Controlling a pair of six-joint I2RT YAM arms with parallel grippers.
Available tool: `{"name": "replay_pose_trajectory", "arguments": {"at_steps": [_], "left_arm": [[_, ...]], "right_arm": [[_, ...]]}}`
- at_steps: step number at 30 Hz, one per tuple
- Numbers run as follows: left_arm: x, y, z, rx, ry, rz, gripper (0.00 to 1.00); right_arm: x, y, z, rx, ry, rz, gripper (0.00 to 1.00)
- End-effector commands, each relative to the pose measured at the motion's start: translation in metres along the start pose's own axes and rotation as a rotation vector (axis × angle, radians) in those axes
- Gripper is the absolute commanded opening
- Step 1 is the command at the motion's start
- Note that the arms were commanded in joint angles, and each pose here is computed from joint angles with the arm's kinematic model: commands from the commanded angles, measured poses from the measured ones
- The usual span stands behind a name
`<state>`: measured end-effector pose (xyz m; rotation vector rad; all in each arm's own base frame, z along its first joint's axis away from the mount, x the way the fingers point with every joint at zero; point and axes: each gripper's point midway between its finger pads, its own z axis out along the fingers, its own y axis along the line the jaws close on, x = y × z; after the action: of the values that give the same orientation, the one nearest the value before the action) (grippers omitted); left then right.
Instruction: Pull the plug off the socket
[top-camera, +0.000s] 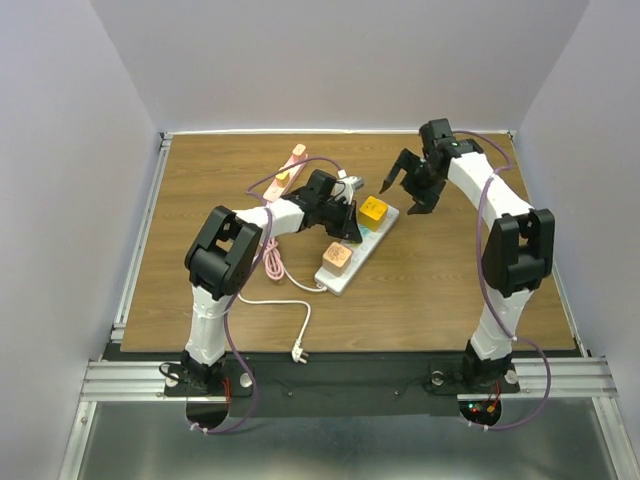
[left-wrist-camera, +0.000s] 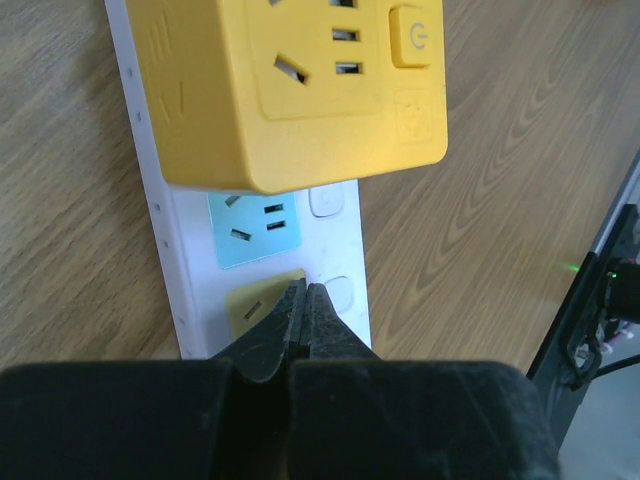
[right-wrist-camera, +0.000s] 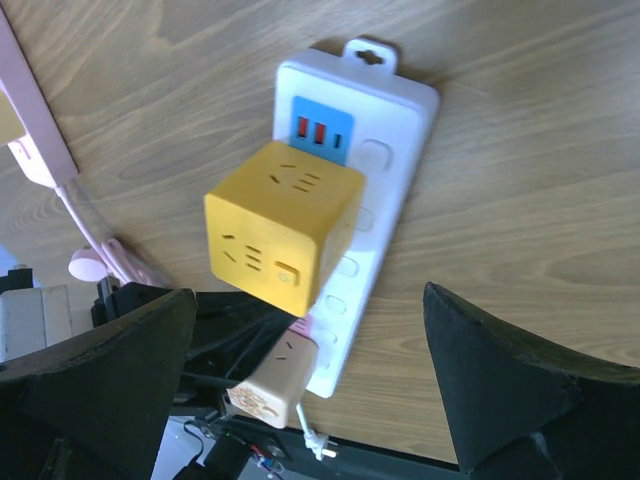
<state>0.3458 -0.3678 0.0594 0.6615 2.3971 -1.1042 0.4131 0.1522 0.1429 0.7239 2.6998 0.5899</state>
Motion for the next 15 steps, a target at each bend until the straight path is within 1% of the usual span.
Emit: {"name": "replay_pose_trajectory", "arguments": {"at_steps": [1, 3, 5, 6, 7, 9, 13, 14, 15], "left_arm": [[0.008, 0.017, 0.000, -0.016, -0.002, -0.044, 0.00], [0.007, 0.016, -0.006, -0.021, -0.018, -0.043, 0.00], [0.010, 0.019, -0.009, -0.031, -0.026, -0.054, 0.00], [0.010, 0.019, -0.010, -0.032, -0.030, -0.064, 0.00], [0.009, 0.019, -0.012, -0.032, -0.036, -0.071, 0.00], [0.012, 0.020, -0.014, -0.031, -0.042, -0.082, 0.00], [0.013, 0.016, -0.018, -0.021, -0.065, -0.112, 0.00], [0.011, 0.014, -0.019, -0.018, -0.075, -0.115, 0.00], [0.008, 0.011, -0.021, -0.010, -0.084, -0.114, 0.00]], "right_arm": [[-0.003, 0.028, 0.004, -0.037, -0.020, -0.021, 1.00], [-0.003, 0.025, 0.020, -0.007, -0.006, -0.007, 0.99], [0.000, 0.021, 0.036, 0.013, 0.024, 0.006, 0.97], [0.000, 0.027, 0.039, 0.000, 0.029, -0.001, 0.95], [0.001, 0.030, 0.042, -0.006, 0.038, -0.009, 0.89], [0.006, 0.042, 0.049, -0.028, 0.061, -0.035, 0.86], [0.012, 0.059, 0.057, -0.060, 0.083, -0.064, 0.74], [0.014, 0.065, 0.058, -0.079, 0.098, -0.068, 0.73], [0.014, 0.073, 0.063, -0.094, 0.103, -0.079, 0.68]]}}
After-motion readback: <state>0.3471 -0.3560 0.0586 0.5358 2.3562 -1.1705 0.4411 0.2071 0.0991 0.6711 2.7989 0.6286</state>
